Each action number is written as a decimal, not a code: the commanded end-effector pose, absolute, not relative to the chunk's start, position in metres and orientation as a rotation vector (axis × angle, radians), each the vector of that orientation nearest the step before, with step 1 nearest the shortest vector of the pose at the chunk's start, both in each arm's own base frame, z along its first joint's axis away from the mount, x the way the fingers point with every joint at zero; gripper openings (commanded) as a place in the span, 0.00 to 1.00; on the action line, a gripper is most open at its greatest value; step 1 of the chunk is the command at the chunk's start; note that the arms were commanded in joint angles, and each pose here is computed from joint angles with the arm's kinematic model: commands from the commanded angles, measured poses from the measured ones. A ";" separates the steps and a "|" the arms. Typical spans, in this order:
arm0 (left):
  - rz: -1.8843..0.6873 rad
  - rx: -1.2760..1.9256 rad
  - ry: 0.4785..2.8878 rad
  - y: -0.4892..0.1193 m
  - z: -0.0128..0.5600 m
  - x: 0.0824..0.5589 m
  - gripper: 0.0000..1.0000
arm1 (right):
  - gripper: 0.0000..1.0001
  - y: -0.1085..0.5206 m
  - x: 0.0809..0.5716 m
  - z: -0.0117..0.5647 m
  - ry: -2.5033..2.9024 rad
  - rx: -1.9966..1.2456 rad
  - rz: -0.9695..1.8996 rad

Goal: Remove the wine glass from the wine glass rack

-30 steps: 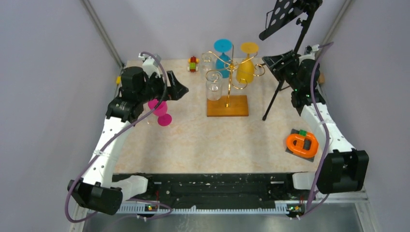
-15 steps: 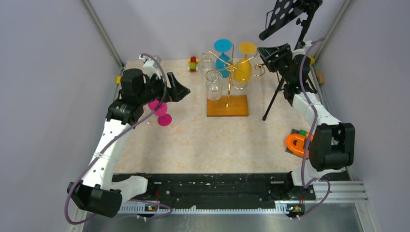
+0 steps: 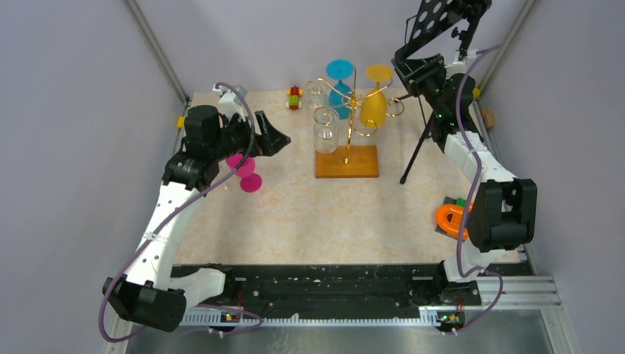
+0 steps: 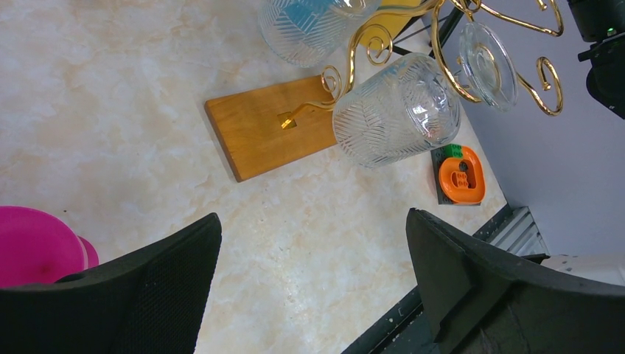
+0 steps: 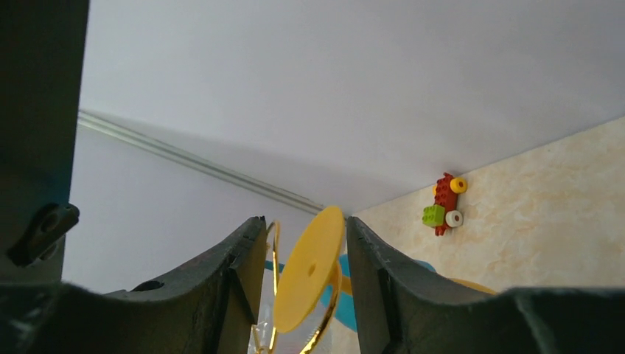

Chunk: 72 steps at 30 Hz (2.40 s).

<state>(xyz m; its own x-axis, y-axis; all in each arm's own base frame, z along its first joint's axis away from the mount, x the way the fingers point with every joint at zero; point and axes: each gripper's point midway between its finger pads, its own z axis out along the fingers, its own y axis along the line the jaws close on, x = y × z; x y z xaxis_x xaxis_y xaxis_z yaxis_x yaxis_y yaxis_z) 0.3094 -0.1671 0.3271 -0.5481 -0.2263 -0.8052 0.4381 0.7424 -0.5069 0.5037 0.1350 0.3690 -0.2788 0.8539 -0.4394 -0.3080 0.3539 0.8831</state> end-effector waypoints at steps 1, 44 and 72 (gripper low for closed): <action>-0.875 0.169 1.923 -0.167 0.341 0.307 0.98 | 0.42 0.154 0.504 0.399 1.437 0.377 1.287; -0.876 0.163 1.962 -0.166 0.334 0.304 0.99 | 0.00 0.138 0.477 0.413 1.429 0.595 1.321; -0.872 0.162 1.968 -0.164 0.331 0.298 0.99 | 0.00 0.168 0.448 0.416 1.465 0.551 1.491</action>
<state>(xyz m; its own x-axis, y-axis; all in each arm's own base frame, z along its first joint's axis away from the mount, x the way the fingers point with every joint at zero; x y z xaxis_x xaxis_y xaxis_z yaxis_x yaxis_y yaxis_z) 0.3029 -0.1668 0.3213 -0.5740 -0.2223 -0.7881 0.4264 0.7405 -0.5194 0.4624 0.1579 0.3813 -0.4499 0.8534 -0.2633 -0.1832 0.2004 0.9624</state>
